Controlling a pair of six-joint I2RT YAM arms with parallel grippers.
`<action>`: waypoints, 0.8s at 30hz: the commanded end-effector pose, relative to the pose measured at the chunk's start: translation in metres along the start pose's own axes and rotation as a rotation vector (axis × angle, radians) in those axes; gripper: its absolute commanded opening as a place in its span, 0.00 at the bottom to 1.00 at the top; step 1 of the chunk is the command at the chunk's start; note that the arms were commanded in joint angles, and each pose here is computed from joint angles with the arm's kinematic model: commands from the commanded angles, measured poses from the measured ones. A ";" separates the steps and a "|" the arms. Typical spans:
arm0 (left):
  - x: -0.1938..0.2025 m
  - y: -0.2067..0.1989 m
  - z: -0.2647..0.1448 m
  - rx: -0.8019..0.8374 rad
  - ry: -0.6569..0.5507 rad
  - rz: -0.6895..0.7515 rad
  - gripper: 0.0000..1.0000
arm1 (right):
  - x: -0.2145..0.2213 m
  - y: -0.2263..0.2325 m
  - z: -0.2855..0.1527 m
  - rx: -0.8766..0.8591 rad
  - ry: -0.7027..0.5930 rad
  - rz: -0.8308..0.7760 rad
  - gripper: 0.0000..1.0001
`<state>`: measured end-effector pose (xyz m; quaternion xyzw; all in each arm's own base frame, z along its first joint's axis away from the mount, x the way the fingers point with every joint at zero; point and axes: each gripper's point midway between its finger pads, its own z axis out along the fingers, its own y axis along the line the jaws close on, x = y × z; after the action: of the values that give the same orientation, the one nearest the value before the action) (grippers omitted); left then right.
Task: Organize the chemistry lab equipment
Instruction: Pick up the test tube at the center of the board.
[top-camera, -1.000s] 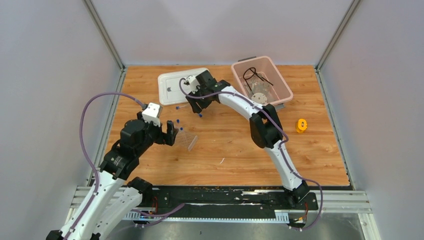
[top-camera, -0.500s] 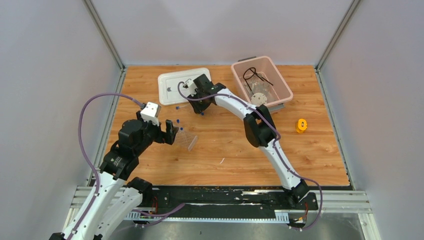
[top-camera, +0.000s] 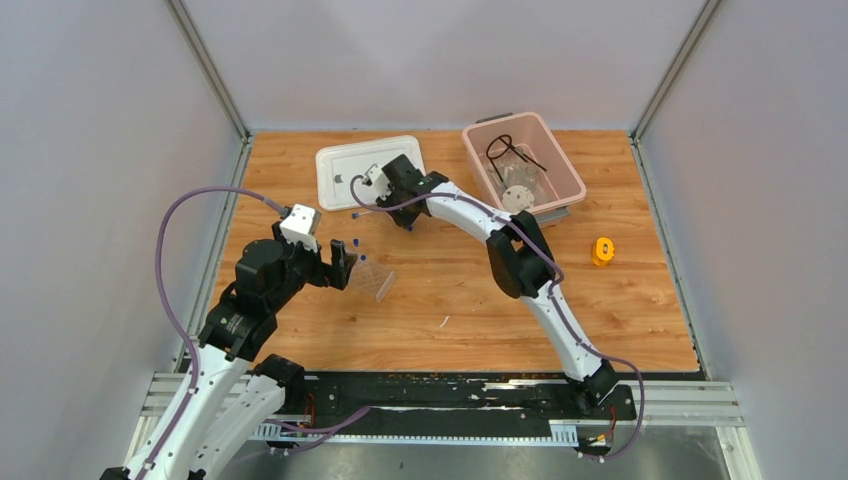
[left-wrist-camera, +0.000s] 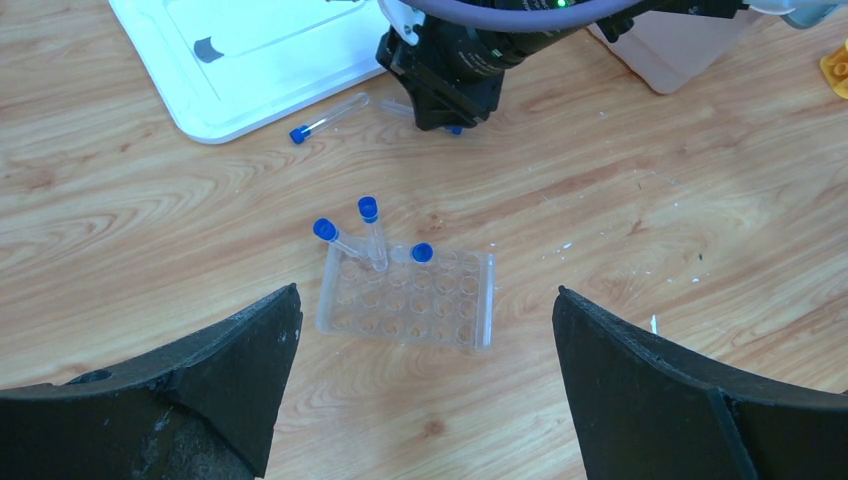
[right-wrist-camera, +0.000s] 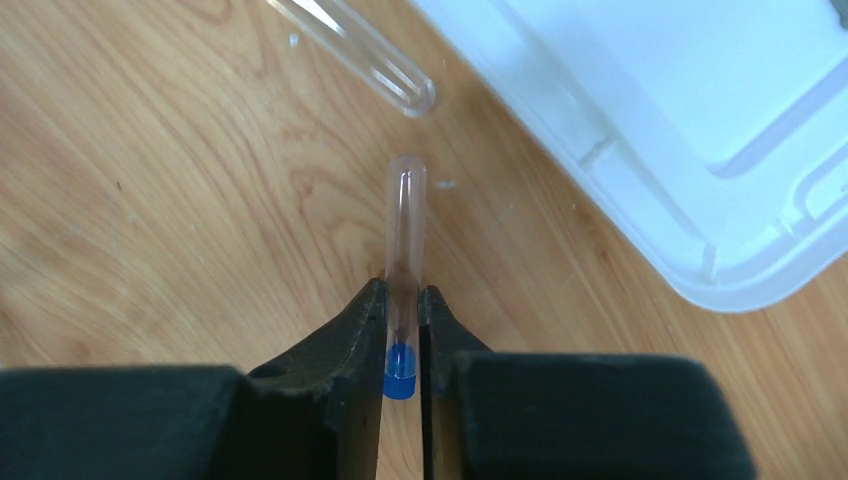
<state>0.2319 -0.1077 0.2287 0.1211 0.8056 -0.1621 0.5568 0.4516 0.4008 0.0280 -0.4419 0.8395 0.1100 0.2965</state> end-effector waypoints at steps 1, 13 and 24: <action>-0.012 -0.002 0.000 0.013 -0.051 0.000 1.00 | 0.031 -0.007 -0.021 0.044 0.106 -0.080 0.10; -0.013 -0.025 0.002 0.143 -0.039 -0.011 1.00 | 0.026 0.025 -0.114 -0.201 0.021 0.135 0.00; -0.041 -0.103 0.007 0.561 -0.135 -0.391 0.99 | 0.021 0.052 -0.213 -0.587 -0.229 0.428 0.00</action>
<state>0.2213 -0.1717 0.2397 0.1278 0.7698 -0.3510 0.5175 0.3375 0.3122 0.1387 -0.3492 0.8522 0.3190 0.2237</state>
